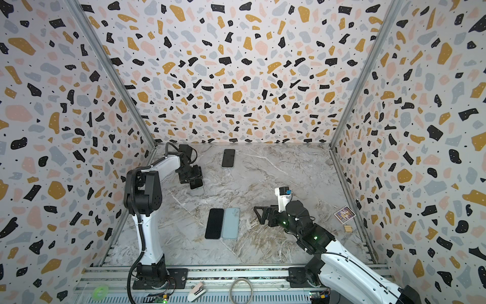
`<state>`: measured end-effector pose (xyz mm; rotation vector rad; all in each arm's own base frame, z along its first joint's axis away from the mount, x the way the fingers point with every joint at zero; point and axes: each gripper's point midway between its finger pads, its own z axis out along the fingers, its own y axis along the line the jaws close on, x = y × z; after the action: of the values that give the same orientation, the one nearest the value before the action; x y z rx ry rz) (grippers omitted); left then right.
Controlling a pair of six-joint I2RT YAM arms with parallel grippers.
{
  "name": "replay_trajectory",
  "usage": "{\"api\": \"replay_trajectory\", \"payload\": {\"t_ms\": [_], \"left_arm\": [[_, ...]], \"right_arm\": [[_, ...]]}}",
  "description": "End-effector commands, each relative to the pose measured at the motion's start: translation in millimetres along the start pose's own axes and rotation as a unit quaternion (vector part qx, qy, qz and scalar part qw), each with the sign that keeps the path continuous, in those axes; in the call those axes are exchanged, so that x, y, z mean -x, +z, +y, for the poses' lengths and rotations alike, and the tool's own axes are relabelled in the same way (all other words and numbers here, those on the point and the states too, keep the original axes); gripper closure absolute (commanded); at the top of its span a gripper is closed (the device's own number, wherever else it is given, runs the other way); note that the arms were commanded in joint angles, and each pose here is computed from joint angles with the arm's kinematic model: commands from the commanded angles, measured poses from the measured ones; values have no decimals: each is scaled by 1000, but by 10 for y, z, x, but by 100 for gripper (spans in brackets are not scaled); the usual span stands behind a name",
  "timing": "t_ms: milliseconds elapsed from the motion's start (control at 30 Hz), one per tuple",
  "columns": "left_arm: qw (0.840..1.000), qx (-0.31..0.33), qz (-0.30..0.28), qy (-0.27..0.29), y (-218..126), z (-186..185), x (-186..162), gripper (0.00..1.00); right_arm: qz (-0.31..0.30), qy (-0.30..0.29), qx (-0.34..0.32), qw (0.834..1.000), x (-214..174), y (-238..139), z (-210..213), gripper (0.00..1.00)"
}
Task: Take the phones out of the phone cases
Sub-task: 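Lift the mint-cased phone with the left gripper while the right arm reaches toward it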
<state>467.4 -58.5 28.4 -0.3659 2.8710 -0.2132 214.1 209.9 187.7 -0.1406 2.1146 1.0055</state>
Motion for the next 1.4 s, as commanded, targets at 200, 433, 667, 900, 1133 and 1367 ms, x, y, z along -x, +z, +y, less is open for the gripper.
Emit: {"api": "replay_trajectory", "payload": {"t_ms": [200,433,667,900,1133,1367], "left_arm": [[993,-52,-70,77,-511,-301,-7,56],[985,-72,-97,123,-764,-667,-126,57],[970,-102,-123,183,-1043,-1146,-385,57],[952,-141,-140,231,-1280,-1524,-698,58],[939,-177,-143,259,-1411,-1755,-958,58],[931,-194,-141,276,-1457,-1894,-1120,59]], "right_arm": [[5,20,89,996,284,148,238,3],[15,12,87,996,444,323,271,4],[20,18,99,995,651,512,258,5],[25,12,107,994,883,739,271,6],[29,11,125,992,1053,1016,275,7],[53,39,140,988,1079,1370,218,11]]}}
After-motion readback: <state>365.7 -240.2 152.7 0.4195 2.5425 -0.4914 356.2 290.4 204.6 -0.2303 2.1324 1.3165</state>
